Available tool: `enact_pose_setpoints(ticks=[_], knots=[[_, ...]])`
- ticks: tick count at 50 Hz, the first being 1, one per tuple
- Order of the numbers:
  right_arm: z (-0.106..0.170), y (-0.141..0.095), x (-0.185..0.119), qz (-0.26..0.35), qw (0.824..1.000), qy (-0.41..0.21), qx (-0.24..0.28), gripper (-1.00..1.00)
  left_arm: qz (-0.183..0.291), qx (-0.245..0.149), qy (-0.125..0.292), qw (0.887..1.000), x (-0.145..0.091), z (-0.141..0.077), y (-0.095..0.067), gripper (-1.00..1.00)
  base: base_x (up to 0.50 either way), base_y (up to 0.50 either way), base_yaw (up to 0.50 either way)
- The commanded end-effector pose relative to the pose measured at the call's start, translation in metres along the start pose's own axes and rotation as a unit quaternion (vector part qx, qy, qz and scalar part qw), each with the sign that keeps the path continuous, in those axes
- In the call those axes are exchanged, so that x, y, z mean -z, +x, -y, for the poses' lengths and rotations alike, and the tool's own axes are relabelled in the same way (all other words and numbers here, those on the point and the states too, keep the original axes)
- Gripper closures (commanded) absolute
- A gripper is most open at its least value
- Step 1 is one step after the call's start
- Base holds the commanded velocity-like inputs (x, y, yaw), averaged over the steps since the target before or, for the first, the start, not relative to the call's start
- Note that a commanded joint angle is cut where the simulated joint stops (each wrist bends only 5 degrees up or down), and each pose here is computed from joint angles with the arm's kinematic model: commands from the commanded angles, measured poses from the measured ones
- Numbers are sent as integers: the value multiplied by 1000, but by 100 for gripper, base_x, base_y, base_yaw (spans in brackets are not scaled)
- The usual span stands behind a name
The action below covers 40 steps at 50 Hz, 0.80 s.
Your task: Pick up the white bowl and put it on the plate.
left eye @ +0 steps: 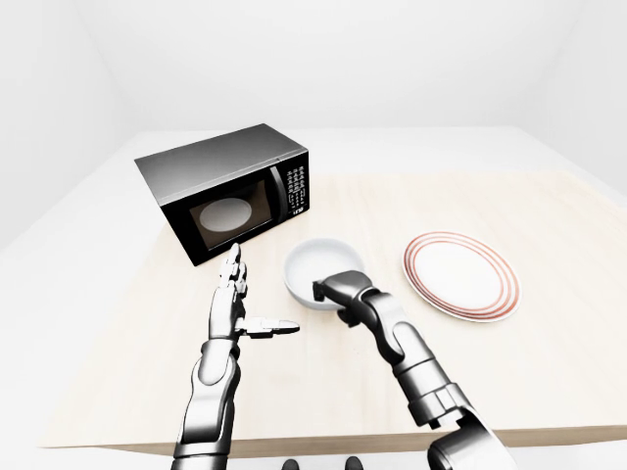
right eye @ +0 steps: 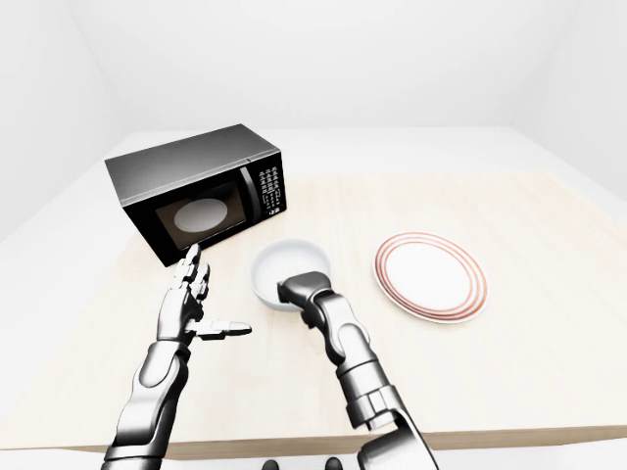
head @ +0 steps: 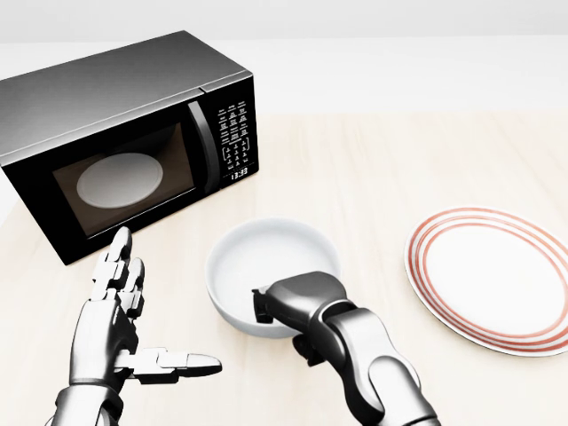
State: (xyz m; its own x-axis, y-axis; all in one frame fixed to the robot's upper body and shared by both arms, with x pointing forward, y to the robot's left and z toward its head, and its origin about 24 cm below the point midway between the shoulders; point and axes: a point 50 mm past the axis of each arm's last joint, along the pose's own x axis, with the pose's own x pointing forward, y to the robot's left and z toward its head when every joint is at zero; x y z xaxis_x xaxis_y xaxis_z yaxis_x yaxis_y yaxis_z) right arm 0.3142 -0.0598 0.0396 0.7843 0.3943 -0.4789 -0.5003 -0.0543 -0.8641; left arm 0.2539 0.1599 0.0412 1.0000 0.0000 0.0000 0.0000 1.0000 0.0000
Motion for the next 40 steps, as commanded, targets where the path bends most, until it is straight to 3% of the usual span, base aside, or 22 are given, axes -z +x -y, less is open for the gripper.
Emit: enact_pose_setpoints(ticks=[1, 13, 19, 26, 30, 40], knots=[[-8, 0, 0, 1, 1000, 3, -17, 100, 0, 0, 0, 1000, 0, 0, 0, -100, 0, 0, 0], [-5, 1, -3, 6, 1000, 7, -1, 100, 0, 0, 0, 1000, 0, 0, 0, -100, 0, 0, 0], [14, 0, -3, 3, 997, -9, 73, 100, 0, 0, 0, 1000, 0, 0, 0, -100, 0, 0, 0], [42, -6, -8, 20, 985, 16, 172, 100, 0, 0, 0, 1000, 0, 0, 0, -100, 0, 0, 0], [52, -12, -11, 29, 979, 21, 202, 100, 0, 0, 0, 1000, 0, 0, 0, -100, 0, 0, 0], [52, -15, -12, 34, 975, 27, 218, 100, 0, 0, 0, 1000, 0, 0, 0, -100, 0, 0, 0]])
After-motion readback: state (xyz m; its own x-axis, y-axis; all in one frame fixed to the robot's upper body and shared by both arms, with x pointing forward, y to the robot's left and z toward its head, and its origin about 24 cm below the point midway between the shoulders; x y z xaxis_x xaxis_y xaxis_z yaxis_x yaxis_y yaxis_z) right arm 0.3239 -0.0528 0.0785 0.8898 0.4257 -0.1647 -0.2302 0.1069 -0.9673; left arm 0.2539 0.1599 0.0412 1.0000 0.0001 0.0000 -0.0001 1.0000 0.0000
